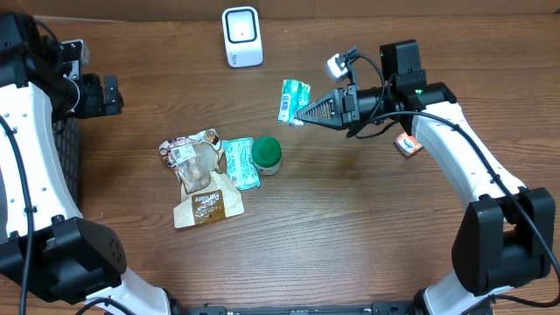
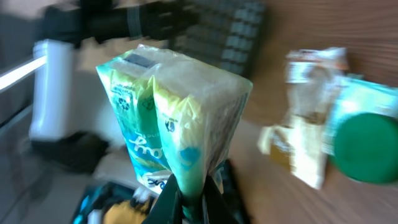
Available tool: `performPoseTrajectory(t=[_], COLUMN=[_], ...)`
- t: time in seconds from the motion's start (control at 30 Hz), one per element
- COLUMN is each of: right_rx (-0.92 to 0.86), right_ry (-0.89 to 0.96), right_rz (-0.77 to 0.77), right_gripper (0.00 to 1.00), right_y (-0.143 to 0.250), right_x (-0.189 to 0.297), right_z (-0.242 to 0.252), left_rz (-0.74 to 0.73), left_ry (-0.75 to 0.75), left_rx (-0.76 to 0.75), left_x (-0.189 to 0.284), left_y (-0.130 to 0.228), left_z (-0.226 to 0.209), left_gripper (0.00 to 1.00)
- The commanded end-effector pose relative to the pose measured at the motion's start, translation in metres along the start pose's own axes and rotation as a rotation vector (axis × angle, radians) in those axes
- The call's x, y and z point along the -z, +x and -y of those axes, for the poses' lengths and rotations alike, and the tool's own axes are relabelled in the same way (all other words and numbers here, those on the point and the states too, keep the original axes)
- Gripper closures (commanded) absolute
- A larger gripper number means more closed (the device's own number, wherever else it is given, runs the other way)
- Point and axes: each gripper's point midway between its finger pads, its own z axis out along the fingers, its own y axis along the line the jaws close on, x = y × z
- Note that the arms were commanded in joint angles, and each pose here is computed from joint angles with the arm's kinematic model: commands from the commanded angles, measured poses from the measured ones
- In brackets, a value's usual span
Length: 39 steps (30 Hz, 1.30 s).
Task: Scan the item barcode
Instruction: 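Lift the blue pack and carry it toward the white scanner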
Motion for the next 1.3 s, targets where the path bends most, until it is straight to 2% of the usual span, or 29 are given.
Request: performPoseTrajectory(t=[0.0,0.47,1.27], right_rx=[-0.009,-0.088,0.01], right_ry=[-0.16,-0.144,-0.144], right_rz=[-0.051,-0.017,-0.014], right_gripper=[0.96,0.96,0.96], right_y=[0.007,-0.009,-0.005], right_x=[0.004,0.02,0.023], right_z=[-0.033,-0.033,-0.064], left_rz=[0.004,0.004,0.004], left_ry=[0.001,0.001,0.001], left_rx=[-0.013,-0.013,-0.013], left_x=[0.001,0.001,0.001], left_y=[-0.001,-0.001,-0.001], left_z=[0.001,0.001,0.001], left_gripper=[0.0,0.0,0.01])
